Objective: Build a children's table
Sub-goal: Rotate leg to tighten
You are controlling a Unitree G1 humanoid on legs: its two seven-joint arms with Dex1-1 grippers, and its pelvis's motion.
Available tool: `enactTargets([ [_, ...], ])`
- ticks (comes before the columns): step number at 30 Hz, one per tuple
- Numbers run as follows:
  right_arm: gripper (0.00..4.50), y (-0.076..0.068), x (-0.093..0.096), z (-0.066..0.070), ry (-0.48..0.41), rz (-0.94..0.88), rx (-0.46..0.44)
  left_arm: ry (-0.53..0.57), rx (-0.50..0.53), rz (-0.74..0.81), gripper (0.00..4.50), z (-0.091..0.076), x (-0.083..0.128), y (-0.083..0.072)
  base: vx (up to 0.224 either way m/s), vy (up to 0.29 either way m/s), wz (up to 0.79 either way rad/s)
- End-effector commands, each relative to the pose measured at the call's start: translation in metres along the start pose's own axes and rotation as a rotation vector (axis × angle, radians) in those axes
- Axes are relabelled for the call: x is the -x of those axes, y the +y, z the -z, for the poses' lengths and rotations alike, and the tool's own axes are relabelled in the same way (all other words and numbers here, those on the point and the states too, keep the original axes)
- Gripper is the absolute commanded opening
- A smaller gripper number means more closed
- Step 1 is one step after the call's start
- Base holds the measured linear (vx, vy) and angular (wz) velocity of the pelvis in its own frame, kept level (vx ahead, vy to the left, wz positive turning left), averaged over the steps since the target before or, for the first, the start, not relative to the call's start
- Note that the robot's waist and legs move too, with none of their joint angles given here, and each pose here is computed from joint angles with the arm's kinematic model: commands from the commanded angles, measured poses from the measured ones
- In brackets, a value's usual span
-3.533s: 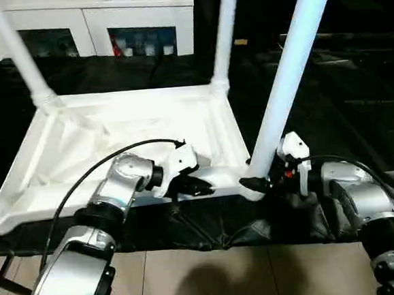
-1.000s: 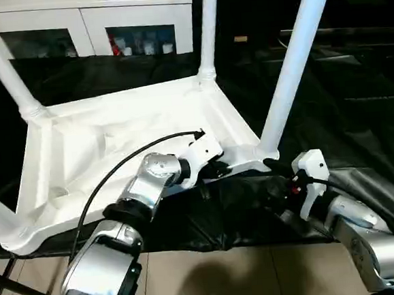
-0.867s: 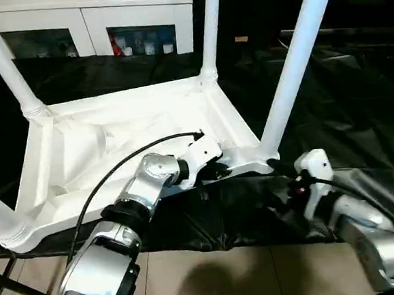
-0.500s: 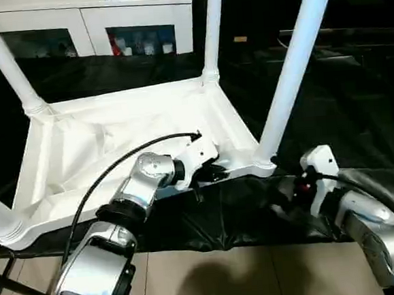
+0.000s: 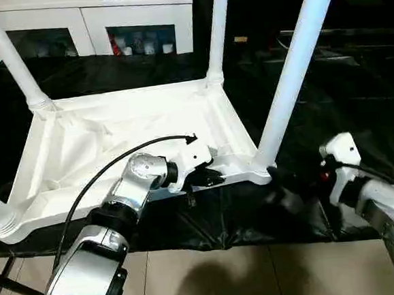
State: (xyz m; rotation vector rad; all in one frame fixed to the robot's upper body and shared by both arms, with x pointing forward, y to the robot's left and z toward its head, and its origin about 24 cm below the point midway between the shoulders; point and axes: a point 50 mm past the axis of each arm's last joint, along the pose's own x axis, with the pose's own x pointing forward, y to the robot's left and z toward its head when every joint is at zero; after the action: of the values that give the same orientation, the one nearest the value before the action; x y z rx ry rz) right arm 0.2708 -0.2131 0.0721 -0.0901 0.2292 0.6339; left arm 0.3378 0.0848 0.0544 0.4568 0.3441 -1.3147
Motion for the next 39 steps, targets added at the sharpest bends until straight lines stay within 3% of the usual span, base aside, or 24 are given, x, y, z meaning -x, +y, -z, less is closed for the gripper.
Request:
enactTargets([
  [1, 4.43, -0.003, -0.003, 0.001, 0.02, 0.014, 0.021, -0.025, -0.037, 0.01, 0.0, -0.008, -0.001, 0.0, 0.0, 0.0, 0.0],
  [11, 3.67, -0.011, -0.043, 0.002, 0.083, -0.058, 0.083, -0.013, -0.039, 0.012, 0.0, -0.007, 0.001, 0.002, 0.0, 0.0, 0.0],
  [21, 2.78, -0.017, -0.052, 0.006, 0.124, -0.13, 0.101, -0.003, -0.038, 0.009, 0.0, -0.004, 0.004, 0.002, 0.0, 0.0, 0.0],
  [29, 2.08, -0.017, -0.06, 0.01, 0.123, -0.185, 0.06, 0.012, -0.038, 0.023, 0.0, -0.004, 0.007, 0.004, 0.0, 0.0, 0.0],
  [36, 1.96, -0.011, -0.067, 0.014, 0.119, -0.209, 0.022, 0.01, -0.017, -0.018, 0.0, -0.008, 0.004, 0.009, 0.0, 0.0, 0.0],
  [39, 1.95, -0.002, -0.071, 0.02, 0.115, -0.208, -0.008, 0.006, 0.009, -0.088, 0.0, -0.011, -0.001, 0.013, 0.0, 0.0, 0.0],
])
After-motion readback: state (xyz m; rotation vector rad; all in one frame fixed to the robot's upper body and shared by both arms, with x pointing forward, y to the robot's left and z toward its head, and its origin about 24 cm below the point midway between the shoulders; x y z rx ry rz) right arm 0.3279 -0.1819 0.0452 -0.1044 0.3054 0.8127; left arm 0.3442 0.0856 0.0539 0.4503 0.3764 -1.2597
